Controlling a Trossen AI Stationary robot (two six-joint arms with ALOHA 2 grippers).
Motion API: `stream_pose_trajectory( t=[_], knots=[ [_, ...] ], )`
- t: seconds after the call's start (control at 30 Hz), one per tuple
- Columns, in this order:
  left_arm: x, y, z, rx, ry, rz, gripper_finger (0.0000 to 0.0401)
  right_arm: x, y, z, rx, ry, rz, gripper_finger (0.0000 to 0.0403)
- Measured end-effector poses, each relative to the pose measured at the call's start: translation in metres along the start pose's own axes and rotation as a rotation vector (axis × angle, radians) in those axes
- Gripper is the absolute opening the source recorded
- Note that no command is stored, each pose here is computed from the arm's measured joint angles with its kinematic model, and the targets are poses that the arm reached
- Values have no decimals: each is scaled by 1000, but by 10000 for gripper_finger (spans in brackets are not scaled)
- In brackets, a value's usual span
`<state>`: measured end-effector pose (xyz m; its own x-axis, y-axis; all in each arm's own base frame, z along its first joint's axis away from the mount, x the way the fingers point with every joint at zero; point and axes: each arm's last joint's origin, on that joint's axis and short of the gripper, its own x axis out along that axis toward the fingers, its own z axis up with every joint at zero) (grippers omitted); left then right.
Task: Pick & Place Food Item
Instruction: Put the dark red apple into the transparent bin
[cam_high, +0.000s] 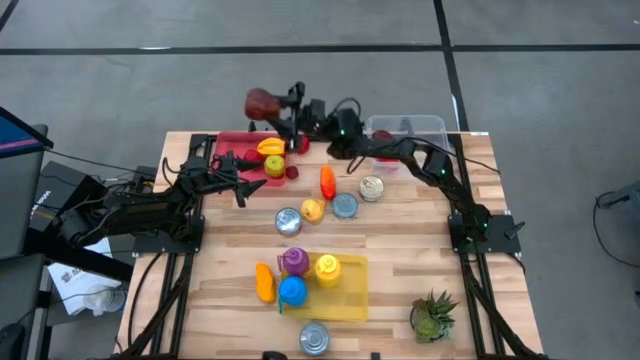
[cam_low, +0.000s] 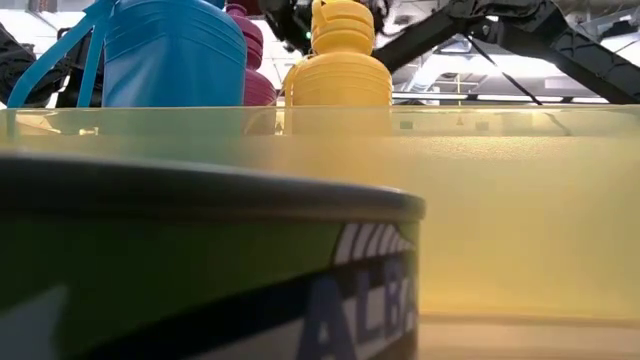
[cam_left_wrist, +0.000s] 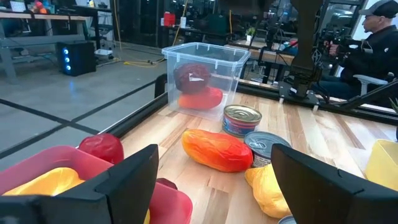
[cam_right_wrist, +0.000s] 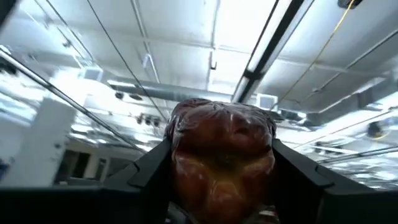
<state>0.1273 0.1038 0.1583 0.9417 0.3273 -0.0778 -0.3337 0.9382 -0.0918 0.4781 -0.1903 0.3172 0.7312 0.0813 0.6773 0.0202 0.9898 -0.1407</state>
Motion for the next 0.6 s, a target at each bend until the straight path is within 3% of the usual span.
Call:
stream_pose_trajectory(
  t=[0.27, 0.4, 0.6],
  knots=[
    [0, 0, -1, -5, 11, 1, 303, -62, -3, -28, 94, 138, -72, 204],
    [0, 0, -1, -6, 12, 1, 303, -91, -1, -9, 58, 208, -120, 204],
    [0, 0, -1, -4, 10, 1, 303, -139, 5, 27, -25, 487, -300, 204]
  ],
)
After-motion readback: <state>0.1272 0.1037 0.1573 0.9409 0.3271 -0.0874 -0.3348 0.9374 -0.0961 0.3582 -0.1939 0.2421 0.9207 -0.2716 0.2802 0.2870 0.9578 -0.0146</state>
